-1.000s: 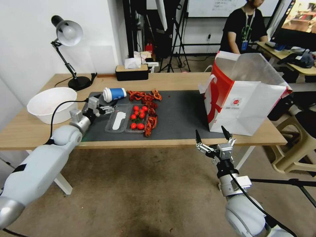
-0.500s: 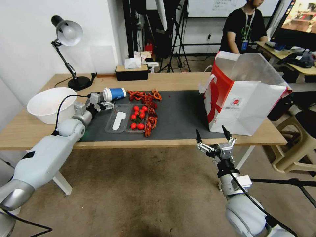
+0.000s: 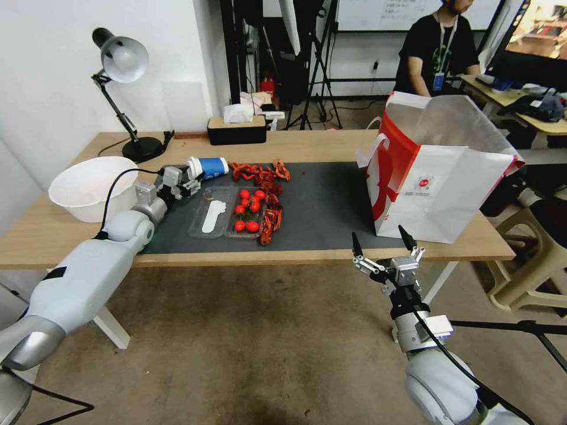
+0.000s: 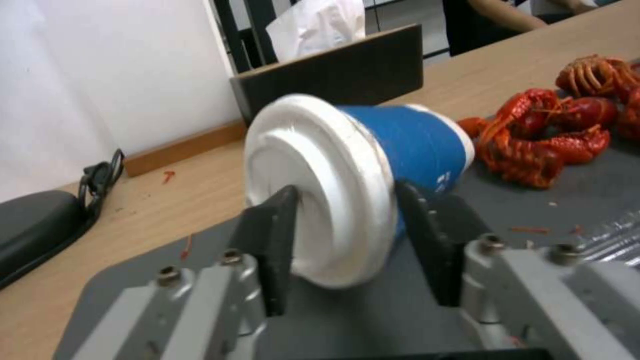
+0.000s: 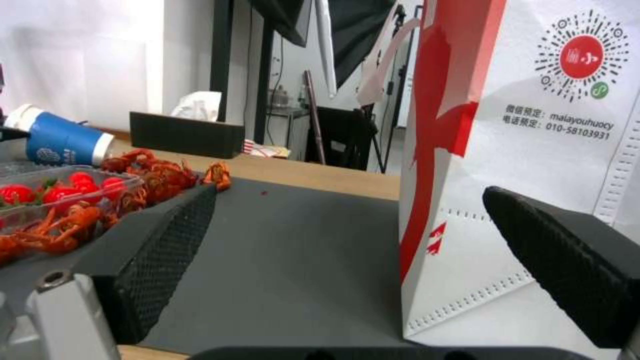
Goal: Pick up the trash from the table and place it into the takeout bag.
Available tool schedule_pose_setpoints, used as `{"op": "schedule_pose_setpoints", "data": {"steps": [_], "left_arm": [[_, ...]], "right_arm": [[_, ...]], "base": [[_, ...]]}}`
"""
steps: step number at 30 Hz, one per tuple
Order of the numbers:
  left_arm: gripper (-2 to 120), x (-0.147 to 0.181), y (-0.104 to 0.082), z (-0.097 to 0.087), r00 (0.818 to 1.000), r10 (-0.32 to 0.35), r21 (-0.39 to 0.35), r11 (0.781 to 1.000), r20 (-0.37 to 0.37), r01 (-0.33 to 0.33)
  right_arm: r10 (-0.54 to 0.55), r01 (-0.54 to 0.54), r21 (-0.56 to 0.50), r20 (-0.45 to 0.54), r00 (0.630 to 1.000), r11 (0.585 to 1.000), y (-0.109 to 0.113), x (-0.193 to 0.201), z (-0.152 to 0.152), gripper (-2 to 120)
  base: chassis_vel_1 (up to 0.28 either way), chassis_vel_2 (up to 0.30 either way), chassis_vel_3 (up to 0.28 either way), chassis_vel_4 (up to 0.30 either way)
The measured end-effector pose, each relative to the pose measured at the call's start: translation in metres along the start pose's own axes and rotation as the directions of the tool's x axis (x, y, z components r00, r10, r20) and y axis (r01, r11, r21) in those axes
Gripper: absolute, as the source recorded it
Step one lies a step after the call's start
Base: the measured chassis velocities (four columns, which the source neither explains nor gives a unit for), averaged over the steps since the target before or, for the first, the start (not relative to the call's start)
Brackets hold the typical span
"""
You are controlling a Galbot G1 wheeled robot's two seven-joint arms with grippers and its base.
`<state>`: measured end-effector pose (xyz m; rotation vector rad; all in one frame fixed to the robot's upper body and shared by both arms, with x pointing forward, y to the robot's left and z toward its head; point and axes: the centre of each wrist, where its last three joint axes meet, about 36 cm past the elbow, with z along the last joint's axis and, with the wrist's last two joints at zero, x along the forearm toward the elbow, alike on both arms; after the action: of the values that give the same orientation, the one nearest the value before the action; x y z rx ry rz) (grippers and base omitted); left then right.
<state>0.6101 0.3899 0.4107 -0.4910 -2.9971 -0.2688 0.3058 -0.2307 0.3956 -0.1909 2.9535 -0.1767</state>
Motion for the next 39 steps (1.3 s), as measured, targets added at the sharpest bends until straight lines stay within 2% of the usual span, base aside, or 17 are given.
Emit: {"op": "schedule_pose_setpoints", "data": {"steps": [2,4,7,19,22,24,25,27,28,30,31,33,35,36,37,38,39], "left_arm": [[26,0.001,0.0,0.002,1.0,0.004,0.0,1.0,-0.003,-0.004],[24,0.001,0.0,0.002,1.0,0.006,0.0,1.0,-0.004,-0.006],[15,0.003,0.0,0.005,1.0,0.013,0.002,1.0,-0.004,-0.013],[15,0.005,0.004,0.001,1.0,0.007,0.004,1.0,0.015,-0.007],[15,0.006,0.006,-0.011,0.998,0.006,0.004,1.0,0.059,-0.006],[15,0.008,0.005,-0.032,0.993,0.014,0.003,1.0,0.116,-0.015],[15,0.008,0.005,-0.032,0.993,0.014,0.003,1.0,0.116,-0.015],[15,0.008,0.0,-0.063,0.982,0.045,-0.008,0.999,0.185,-0.045],[15,0.008,0.0,-0.063,0.982,0.045,-0.008,0.999,0.185,-0.045],[15,0.005,-0.017,-0.099,0.961,0.108,-0.019,0.994,0.256,-0.107],[15,0.005,-0.017,-0.099,0.961,0.108,-0.019,0.994,0.256,-0.107],[15,0.002,-0.04,-0.129,0.931,0.186,-0.023,0.982,0.313,-0.189],[15,-0.002,-0.061,-0.152,0.9,0.255,-0.035,0.965,0.352,-0.26],[15,-0.002,-0.061,-0.152,0.9,0.255,-0.035,0.965,0.352,-0.26],[15,-0.004,-0.073,-0.161,0.882,0.294,-0.041,0.953,0.369,-0.3],[15,-0.006,-0.078,-0.165,0.875,0.309,-0.043,0.948,0.374,-0.316],[15,-0.013,-0.103,-0.183,0.83,0.385,-0.047,0.915,0.404,-0.401]], "right_arm": [[0.0,0.0,-0.001,0.0,1.0,1.0,0.0,0.001,0.0,100],[0.0,0.0,-0.001,0.0,1.0,1.0,0.0,0.001,0.0,100],[0.002,-0.002,0.0,0.0,1.0,1.0,0.0,0.001,-0.001,100],[0.003,-0.003,0.003,0.003,1.0,1.0,-0.001,0.001,-0.001,100],[0.004,-0.004,0.003,0.005,1.0,1.0,-0.001,0.0,-0.001,100],[0.003,-0.003,0.003,0.006,1.0,1.0,-0.001,0.0,-0.001,100],[0.003,-0.003,0.003,0.006,1.0,1.0,-0.001,0.0,-0.001,100],[0.002,-0.002,0.004,0.007,1.0,1.0,-0.001,-0.001,-0.002,100],[0.002,-0.002,0.004,0.007,1.0,1.0,-0.001,-0.001,-0.002,100],[0.001,-0.001,0.005,0.008,1.0,1.0,-0.001,-0.001,-0.002,100],[0.001,-0.001,0.005,0.008,1.0,1.0,-0.001,-0.001,-0.002,100],[0.001,-0.001,0.005,0.007,1.0,1.0,-0.001,-0.001,-0.002,100],[0.001,-0.001,0.006,0.006,1.0,1.0,-0.002,-0.001,-0.002,100],[0.001,-0.001,0.006,0.006,1.0,1.0,-0.002,-0.001,-0.002,100],[0.001,-0.001,0.007,0.006,1.0,1.0,-0.002,-0.001,-0.002,100],[0.001,-0.001,0.007,0.006,1.0,1.0,-0.002,-0.001,-0.002,100],[0.001,-0.001,0.011,0.006,1.0,1.0,-0.003,-0.001,-0.002,99]], "base": [[0.0,0.0,0.0,0.0],[0.0,0.0,0.0,0.0],[0.0,0.0,0.0,0.0],[0.0,0.0,0.0,0.0],[0.0,0.0,0.0,0.0],[0.0,0.0,0.0,0.0],[0.0,0.0,0.0,0.0],[0.0,0.0,0.0,0.0],[0.0,0.0,0.0,0.0],[0.0,0.0,0.0,0.0],[0.0,0.0,0.0,0.0],[0.0,0.0,0.0,0.0],[0.0,0.0,0.0,0.0],[0.0,0.0,0.0,0.0],[0.0,0.0,0.0,0.0],[0.0,0.0,0.0,0.0],[0.0,0.0,0.0,0.0]]}}
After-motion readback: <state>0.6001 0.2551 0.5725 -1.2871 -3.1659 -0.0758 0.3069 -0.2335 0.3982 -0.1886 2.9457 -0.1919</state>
